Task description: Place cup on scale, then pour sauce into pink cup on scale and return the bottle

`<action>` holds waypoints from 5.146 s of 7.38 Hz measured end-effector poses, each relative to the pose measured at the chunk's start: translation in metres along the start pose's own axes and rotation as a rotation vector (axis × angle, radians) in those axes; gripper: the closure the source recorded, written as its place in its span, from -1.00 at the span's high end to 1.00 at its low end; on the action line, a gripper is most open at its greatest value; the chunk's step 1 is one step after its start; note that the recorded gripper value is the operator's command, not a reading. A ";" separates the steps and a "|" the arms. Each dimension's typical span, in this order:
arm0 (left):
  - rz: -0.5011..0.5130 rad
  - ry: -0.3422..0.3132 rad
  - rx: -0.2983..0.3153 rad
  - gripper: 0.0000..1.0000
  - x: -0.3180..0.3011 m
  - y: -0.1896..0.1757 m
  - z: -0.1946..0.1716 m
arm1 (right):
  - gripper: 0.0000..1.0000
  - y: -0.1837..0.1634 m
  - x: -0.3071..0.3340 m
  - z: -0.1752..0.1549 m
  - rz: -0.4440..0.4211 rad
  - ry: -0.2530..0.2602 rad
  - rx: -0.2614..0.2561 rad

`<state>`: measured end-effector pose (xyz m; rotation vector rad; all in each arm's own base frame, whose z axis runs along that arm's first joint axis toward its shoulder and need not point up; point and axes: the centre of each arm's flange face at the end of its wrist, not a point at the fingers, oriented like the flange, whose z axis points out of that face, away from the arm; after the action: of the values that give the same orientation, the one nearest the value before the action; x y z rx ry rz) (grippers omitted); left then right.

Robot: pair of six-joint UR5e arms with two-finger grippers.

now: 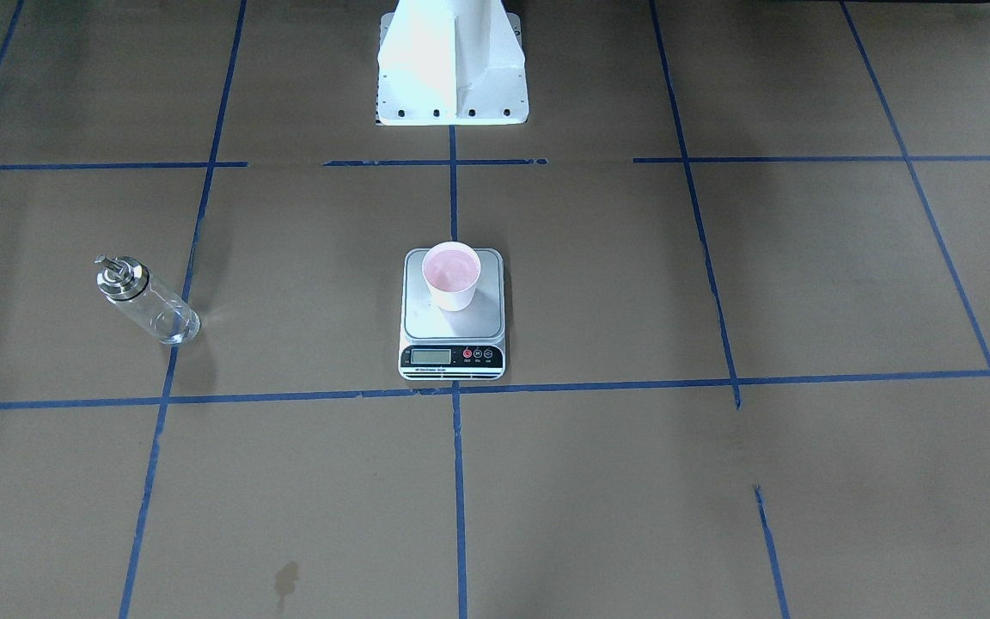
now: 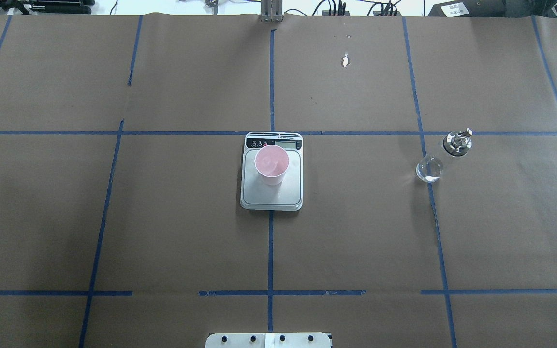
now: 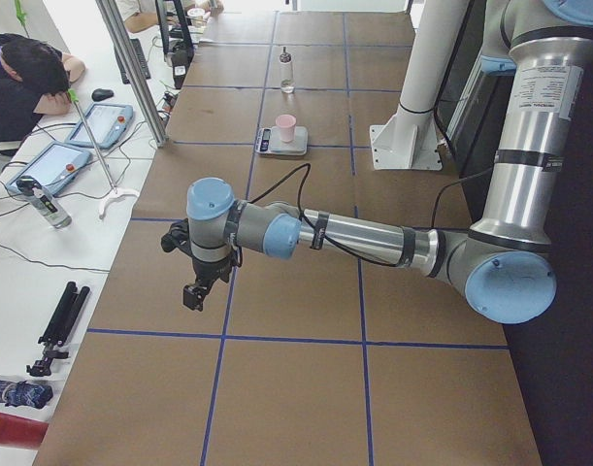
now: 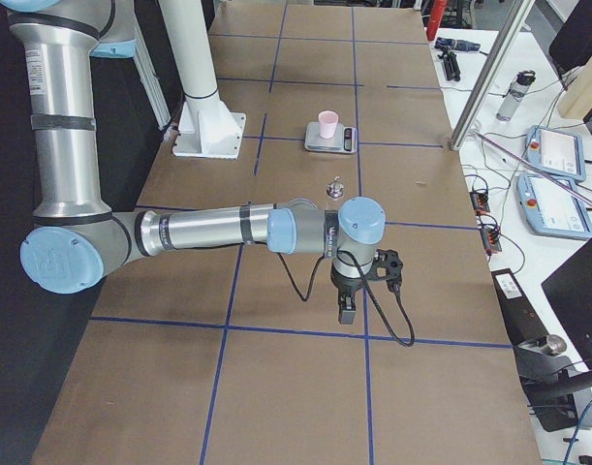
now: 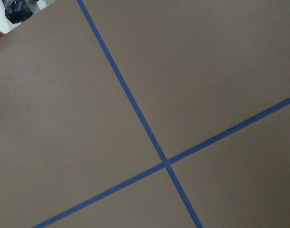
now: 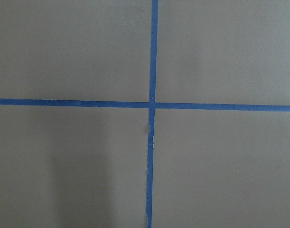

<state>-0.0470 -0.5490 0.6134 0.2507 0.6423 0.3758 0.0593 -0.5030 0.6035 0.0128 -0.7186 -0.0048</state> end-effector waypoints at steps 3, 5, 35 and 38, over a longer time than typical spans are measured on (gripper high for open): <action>-0.035 0.076 -0.048 1.00 -0.052 0.047 0.031 | 1.00 0.000 0.005 0.008 0.013 0.003 -0.016; -0.032 0.125 -0.046 1.00 -0.058 0.064 0.036 | 1.00 0.002 0.004 0.008 0.015 -0.002 -0.015; -0.457 0.164 -0.072 1.00 -0.008 0.096 0.000 | 1.00 0.025 0.039 0.031 0.115 -0.104 0.035; -0.452 0.165 -0.071 1.00 -0.018 0.077 0.004 | 1.00 0.025 0.040 0.032 0.116 -0.104 0.032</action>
<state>-0.0781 -0.4871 0.6527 0.0020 0.8235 -0.0162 0.0684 -0.4787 0.6543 0.0018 -0.8227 0.1184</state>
